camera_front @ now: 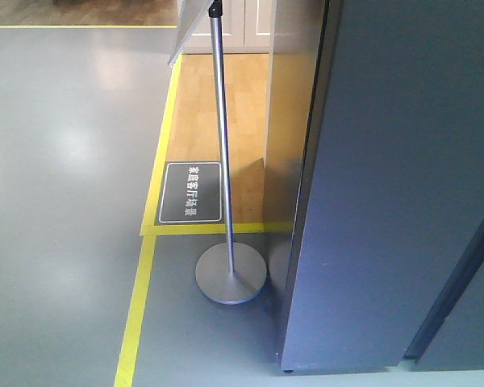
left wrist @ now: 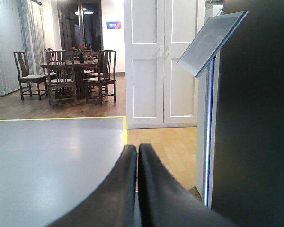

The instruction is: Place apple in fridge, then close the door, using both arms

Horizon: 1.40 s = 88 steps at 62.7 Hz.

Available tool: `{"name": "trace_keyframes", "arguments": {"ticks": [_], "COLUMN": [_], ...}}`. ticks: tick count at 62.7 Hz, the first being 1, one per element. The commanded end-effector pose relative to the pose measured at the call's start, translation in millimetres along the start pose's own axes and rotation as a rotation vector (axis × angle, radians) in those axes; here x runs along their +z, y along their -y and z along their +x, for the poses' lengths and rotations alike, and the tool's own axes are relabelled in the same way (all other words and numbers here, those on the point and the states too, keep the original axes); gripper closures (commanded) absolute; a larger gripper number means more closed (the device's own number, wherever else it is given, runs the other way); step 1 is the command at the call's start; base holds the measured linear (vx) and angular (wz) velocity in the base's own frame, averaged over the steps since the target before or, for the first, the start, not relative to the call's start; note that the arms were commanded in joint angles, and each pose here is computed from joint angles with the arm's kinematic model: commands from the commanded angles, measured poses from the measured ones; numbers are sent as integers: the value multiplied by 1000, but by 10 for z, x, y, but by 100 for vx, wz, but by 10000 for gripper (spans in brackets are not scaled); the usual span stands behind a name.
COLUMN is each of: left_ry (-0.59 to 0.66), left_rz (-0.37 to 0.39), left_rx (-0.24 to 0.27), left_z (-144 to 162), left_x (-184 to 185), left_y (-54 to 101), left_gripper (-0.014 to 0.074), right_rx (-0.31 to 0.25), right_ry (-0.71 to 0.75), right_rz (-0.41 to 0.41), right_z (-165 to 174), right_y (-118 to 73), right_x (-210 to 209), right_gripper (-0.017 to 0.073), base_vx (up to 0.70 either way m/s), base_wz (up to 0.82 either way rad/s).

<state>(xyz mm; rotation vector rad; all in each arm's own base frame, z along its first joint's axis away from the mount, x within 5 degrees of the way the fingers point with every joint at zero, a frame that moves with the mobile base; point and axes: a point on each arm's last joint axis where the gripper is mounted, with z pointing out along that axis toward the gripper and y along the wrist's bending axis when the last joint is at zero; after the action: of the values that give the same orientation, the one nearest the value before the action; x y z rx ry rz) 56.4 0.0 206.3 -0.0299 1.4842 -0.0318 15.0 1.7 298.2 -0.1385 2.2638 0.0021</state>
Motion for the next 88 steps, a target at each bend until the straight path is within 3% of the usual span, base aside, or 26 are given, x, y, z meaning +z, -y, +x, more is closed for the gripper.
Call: {"name": "trace_keyframes", "arguments": {"ticks": [1,44,55,66,88], "left_ry": [60,57,57,57,56], "left_rz": [0,0,0,0,0], "left_rx": [-12,-12,-12,-12,-12], "left_z": [3,5,5,5,6], "left_x": [-9,-9,-9,-9,-8], "left_y": [-2,-2,-2,-2,-2], "left_gripper": [600,600,600,600,600], "right_rx": [-5,-6,-32,-26,6], "right_ry": [68,79,341,582,762], "right_rz": [4,4,44,53,56], "right_z": [-105,-103,-111,21,393], "right_y": [6,6,22,8,-9], "right_x": [-35,-45,-21,275,822], "right_gripper": [563,563,563,563,563], "base_vx": [0,0,0,0,0], "base_wz": [0,0,0,0,0]}}
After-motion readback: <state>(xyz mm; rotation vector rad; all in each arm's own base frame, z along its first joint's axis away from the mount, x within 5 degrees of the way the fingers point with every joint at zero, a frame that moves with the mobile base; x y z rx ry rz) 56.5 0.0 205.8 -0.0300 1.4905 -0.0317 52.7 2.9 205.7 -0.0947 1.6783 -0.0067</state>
